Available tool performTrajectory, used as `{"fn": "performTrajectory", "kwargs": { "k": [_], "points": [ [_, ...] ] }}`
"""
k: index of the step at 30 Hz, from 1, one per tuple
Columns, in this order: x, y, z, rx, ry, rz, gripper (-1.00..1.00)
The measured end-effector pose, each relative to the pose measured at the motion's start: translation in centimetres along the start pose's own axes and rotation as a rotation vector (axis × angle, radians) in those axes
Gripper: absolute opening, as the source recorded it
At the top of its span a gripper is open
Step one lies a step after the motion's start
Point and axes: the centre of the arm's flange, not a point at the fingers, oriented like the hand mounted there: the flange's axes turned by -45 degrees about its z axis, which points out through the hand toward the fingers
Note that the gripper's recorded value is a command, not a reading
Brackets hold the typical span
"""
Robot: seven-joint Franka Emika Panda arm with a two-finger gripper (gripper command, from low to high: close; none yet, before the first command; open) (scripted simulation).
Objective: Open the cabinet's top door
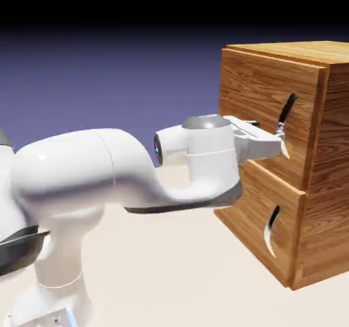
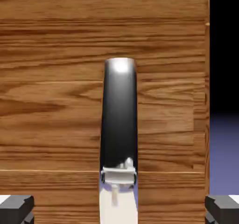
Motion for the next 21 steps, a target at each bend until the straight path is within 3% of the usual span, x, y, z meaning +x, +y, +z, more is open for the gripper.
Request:
{"fn": "performTrajectory", "kwargs": {
  "k": [1,2,21],
  "points": [
    [0.0,0.0,1.0,0.0,0.0,-0.001,1.0],
    [0.0,-0.1,1.9,-0.001,0.0,-0.002,-1.0],
    [0.0,-5.6,-7.7,-0.284,0.001,-0.002,-1.0]
  ]
}}
